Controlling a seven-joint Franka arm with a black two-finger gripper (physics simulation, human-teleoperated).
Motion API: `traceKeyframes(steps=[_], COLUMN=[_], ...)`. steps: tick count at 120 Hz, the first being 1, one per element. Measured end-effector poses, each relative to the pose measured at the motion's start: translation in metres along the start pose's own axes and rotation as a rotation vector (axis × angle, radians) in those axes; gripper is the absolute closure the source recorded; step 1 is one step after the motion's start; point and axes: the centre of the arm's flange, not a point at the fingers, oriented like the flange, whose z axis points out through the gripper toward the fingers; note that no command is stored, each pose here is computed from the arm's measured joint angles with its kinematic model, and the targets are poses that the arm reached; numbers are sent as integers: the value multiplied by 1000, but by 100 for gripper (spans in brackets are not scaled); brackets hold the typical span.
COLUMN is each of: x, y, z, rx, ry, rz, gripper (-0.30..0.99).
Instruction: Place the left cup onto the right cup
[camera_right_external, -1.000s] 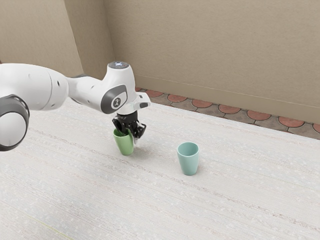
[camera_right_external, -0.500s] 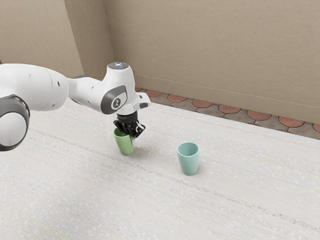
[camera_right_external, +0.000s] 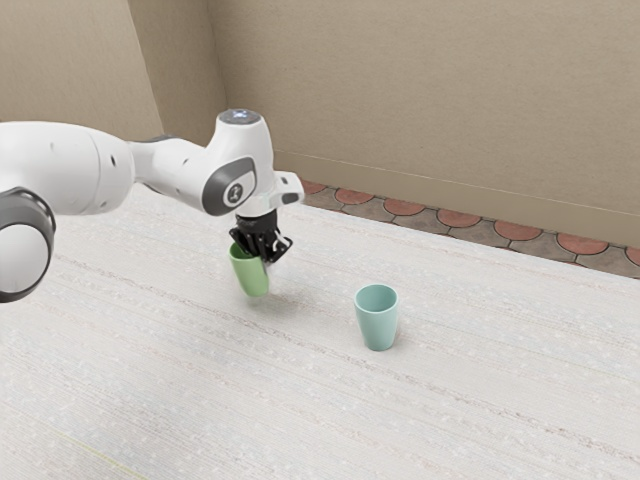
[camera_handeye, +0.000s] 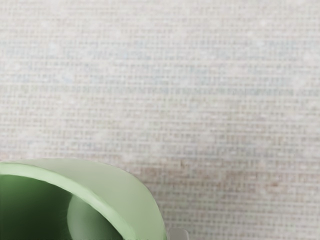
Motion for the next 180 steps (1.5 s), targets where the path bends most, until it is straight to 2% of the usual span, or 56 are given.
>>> traceKeyframes(steps=[32,65,109,180], x=[11,10,16,13], y=[28,65,110,181], z=[-43,-63,-105,-113], rx=[10,-6,1,0], ry=[4,-16,-6,-41], rz=[32,54,67,66], gripper=[78,78,78,78])
